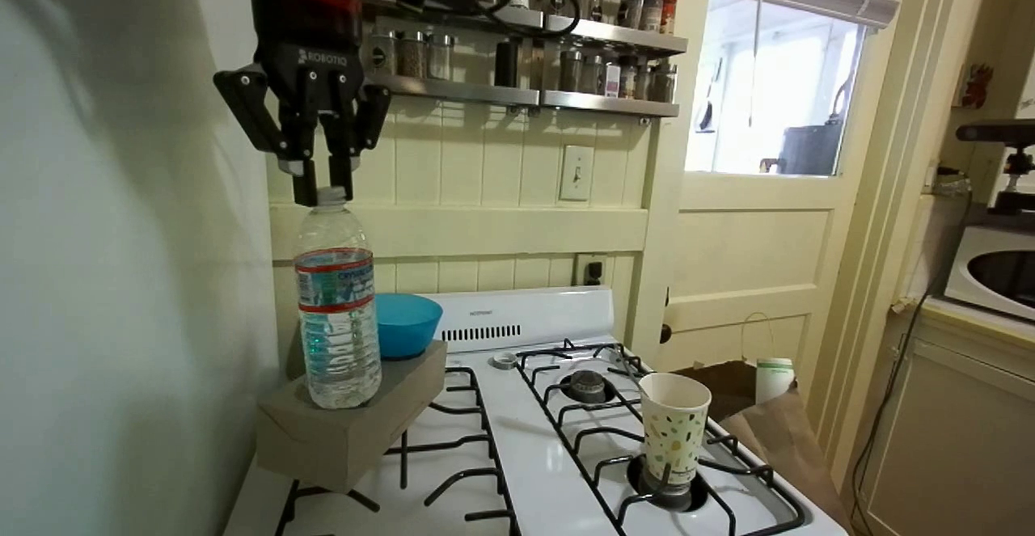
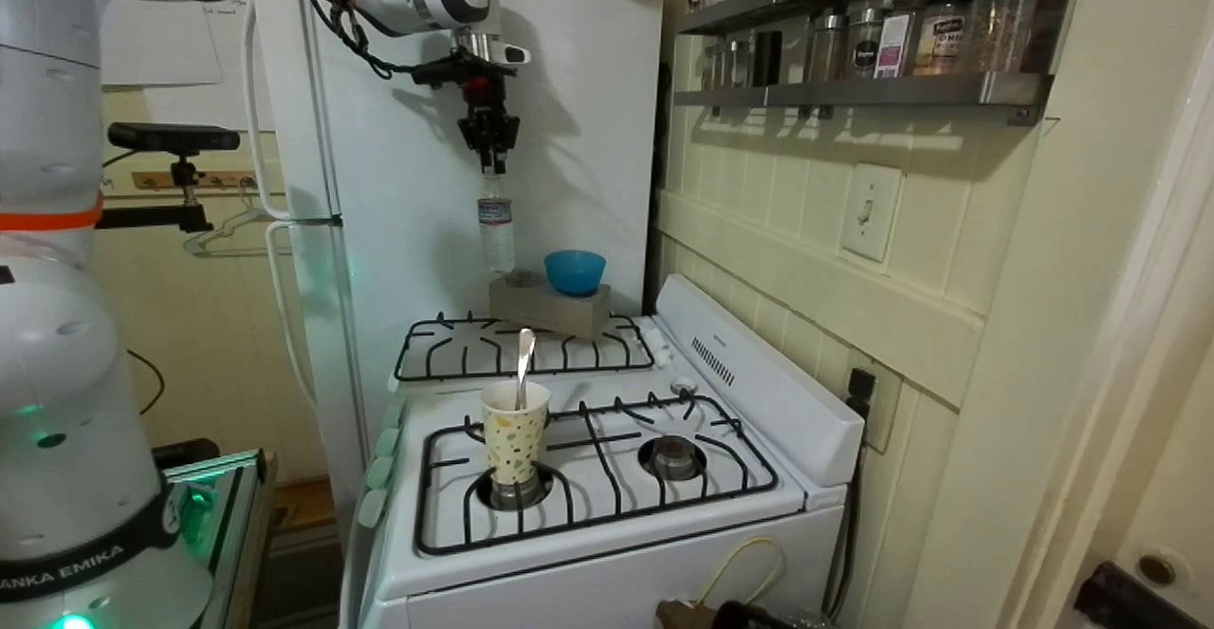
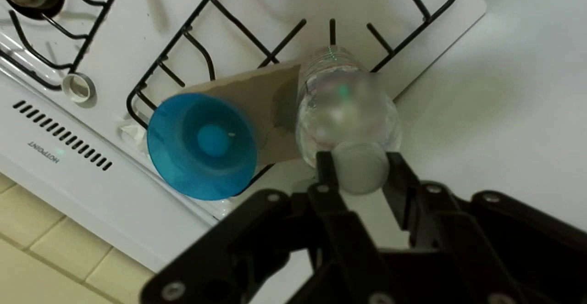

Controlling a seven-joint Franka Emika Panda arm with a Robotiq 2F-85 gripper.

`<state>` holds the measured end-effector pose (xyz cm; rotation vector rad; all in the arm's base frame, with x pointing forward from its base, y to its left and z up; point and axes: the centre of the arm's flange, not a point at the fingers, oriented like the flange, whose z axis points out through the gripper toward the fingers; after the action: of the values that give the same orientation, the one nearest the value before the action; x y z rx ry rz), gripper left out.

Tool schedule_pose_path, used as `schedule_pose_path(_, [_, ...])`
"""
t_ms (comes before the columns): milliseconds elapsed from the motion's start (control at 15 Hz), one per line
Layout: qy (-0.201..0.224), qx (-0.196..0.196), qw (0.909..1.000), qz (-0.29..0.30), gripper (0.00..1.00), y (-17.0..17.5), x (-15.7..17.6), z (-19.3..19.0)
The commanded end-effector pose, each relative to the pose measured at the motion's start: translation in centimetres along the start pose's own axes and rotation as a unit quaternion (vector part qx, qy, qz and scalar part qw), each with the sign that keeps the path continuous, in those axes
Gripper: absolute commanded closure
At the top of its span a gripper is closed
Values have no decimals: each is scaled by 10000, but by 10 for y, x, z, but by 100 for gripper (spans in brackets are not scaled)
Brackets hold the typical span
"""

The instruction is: Move the plastic bottle from the cup holder and place it between the two sides of the stove

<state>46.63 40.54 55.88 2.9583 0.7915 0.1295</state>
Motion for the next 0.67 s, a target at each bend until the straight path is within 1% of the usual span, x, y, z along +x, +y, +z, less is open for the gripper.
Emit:
schedule_pose_path(0, [-116,-283,9963,807,92,-5,-65,-24])
schedule_pose_path(133, [-89,-277,9902,1365,92,6,-94,-27])
schedule_pose_path(333, [-88,-276,9759,2162,92,33,-138,-18])
schedule_pose_path(467, [-187,-255,9628,2685,92,57,-164,-12])
schedule_pose_path(600, [-221,-192,9475,3184,92,89,-183,-6])
